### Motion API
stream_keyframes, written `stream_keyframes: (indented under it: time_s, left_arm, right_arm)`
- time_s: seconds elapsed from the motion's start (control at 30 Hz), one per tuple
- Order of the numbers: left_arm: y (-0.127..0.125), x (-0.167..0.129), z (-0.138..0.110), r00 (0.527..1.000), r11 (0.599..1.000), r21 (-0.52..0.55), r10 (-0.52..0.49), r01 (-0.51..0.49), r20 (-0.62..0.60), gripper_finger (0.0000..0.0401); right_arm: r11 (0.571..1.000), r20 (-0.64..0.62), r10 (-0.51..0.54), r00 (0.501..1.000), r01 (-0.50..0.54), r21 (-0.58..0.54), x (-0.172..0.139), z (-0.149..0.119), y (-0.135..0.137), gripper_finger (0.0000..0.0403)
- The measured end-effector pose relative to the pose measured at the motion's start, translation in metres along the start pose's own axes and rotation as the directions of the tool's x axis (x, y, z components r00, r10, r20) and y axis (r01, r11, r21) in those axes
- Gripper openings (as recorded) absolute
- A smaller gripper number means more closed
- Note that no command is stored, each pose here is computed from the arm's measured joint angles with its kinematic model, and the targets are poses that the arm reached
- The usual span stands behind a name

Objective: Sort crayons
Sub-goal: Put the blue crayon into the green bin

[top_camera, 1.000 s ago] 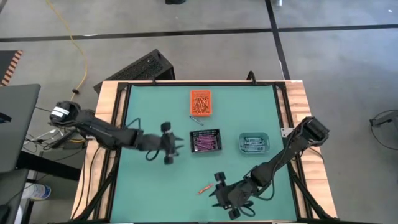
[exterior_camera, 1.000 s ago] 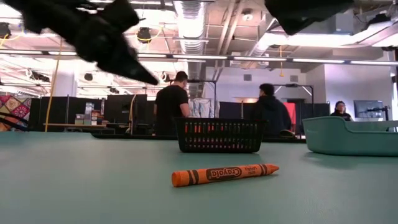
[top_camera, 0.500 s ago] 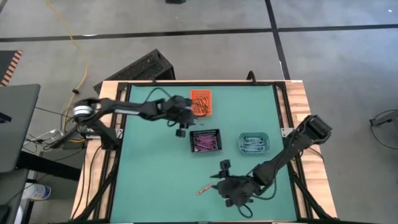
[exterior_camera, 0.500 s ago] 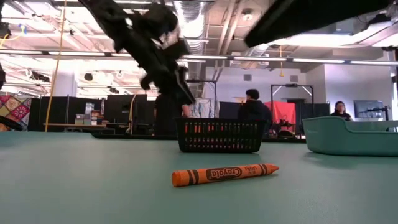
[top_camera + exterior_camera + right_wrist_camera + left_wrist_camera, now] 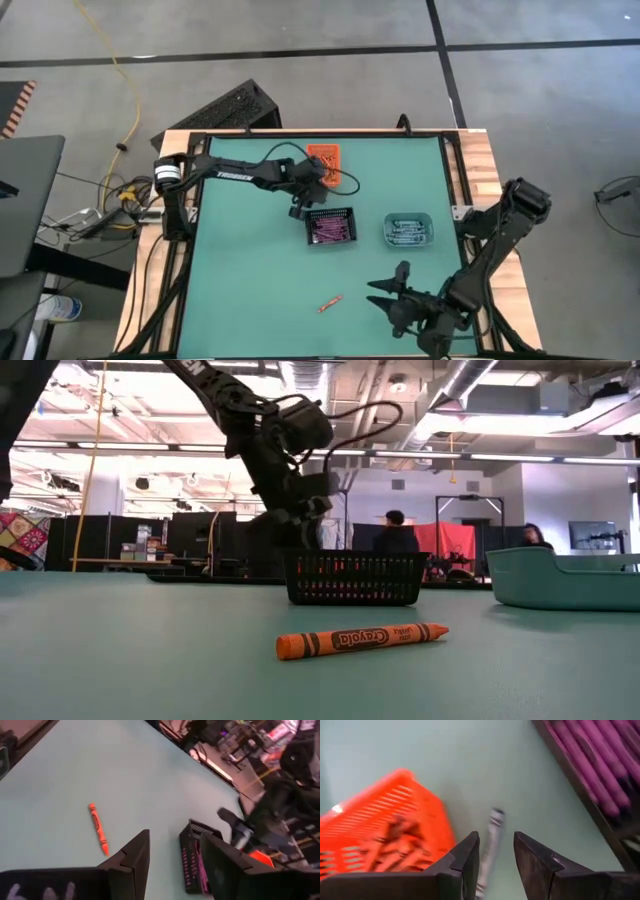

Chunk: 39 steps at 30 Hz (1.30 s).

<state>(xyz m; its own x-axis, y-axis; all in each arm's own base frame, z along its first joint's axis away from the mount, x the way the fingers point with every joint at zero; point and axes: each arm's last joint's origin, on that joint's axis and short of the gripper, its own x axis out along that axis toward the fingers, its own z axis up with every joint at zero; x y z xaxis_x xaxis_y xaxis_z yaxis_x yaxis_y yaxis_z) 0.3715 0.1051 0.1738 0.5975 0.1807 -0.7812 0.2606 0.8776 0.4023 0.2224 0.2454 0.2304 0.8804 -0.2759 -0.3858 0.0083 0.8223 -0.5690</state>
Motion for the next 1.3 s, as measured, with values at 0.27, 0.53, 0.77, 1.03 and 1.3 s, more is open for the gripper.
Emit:
stream_keyframes:
  time_s: [0.27, 0.53, 0.77, 1.03, 1.3]
  left_arm:
    - [-0.008, 0.021, -0.016, 0.989, 0.996, 0.007, -0.087, 0.089, -0.119, 0.0112]
    - [-0.007, 0.023, -0.014, 0.992, 0.997, 0.041, -0.056, 0.061, -0.110, 0.0112]
    - [-0.006, 0.024, -0.013, 0.994, 0.997, 0.063, -0.046, 0.052, -0.099, 0.0112]
    - [0.003, 0.026, -0.018, 0.997, 0.999, 0.009, -0.045, 0.046, -0.064, 0.0112]
    - [0.002, 0.023, -0.038, 0.971, 0.980, -0.097, -0.189, 0.176, -0.145, 0.0112]
  right_arm:
    - [0.994, 0.008, -0.085, 0.996, 0.084, 0.077, -0.003, -0.012, 0.005, 0.0175]
    - [0.992, 0.004, -0.100, 0.995, 0.099, 0.081, 0.000, -0.012, 0.003, 0.0175]
    - [0.993, -0.010, -0.082, 0.997, 0.082, 0.087, 0.004, -0.012, 0.001, 0.0175]
    - [0.993, -0.010, -0.079, 0.997, 0.079, 0.087, 0.004, -0.012, 0.001, 0.0175]
    - [0.995, -0.007, -0.077, 0.997, 0.077, 0.063, 0.004, -0.012, 0.001, 0.0175]
